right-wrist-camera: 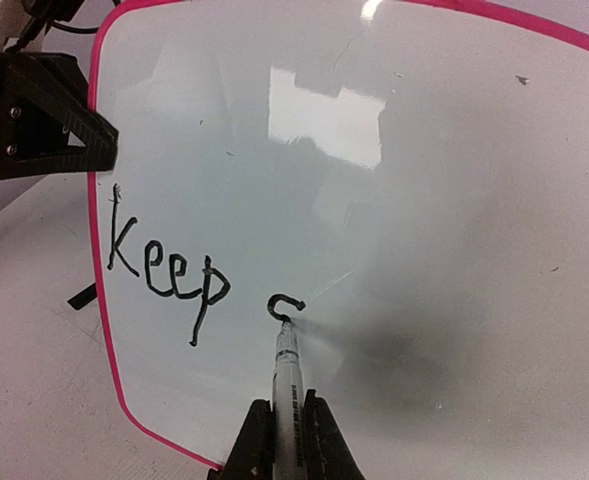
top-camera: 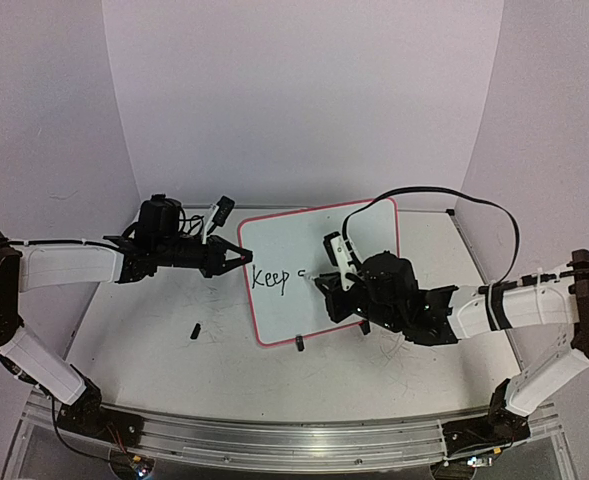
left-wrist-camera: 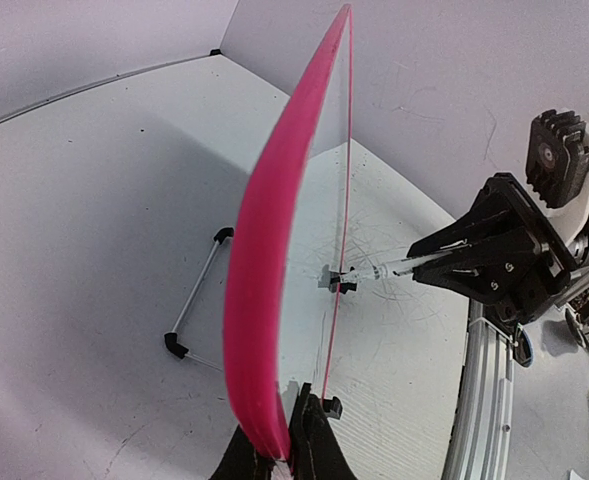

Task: Write a sentence on the whiteboard

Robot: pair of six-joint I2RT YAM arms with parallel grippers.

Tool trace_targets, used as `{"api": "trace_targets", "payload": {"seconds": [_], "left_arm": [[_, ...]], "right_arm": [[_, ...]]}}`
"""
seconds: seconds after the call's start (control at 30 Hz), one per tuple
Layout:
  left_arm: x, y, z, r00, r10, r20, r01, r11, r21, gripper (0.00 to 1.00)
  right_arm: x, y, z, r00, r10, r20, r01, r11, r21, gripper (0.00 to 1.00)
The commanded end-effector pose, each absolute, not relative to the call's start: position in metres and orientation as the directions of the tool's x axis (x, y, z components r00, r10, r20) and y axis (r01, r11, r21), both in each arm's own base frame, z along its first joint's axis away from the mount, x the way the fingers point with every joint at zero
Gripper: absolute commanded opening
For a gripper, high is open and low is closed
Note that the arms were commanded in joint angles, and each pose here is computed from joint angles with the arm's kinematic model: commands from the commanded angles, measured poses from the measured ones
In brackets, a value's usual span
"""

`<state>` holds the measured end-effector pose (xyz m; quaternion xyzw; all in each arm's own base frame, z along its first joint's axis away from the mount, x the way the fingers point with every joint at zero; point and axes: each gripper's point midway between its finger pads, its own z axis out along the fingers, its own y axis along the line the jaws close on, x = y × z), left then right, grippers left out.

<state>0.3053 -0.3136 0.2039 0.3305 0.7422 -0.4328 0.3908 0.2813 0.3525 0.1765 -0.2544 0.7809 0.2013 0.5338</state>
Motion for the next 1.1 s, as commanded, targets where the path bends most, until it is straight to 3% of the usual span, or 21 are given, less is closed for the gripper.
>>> {"api": "trace_targets", "payload": {"seconds": [0.0,0.5,1.07], "left_arm": [[0.329,-0.302,0.209,-0.393,0.174,-0.903,0.819,0.513,-0.257,0.00],[0.329,-0.302,0.209,-0.392,0.174,-0.903,0.821,0.509,-0.258,0.00],[0.329,-0.303,0.209,-0.390,0.175,-0.904,0.822,0.509,-0.257,0.00]], "right_arm": [[0.290,0.337,0.190,-0.280,-0.142,-0.949,-0.545,0.838,0.035,0.00],[0.295,0.346,0.201,-0.251,-0.109,-0.962,-0.555,0.831,0.050,0.00],[0.283,0.337,0.171,-0.329,-0.168,-0.929,-0.567,0.822,0.052,0.00]]}}
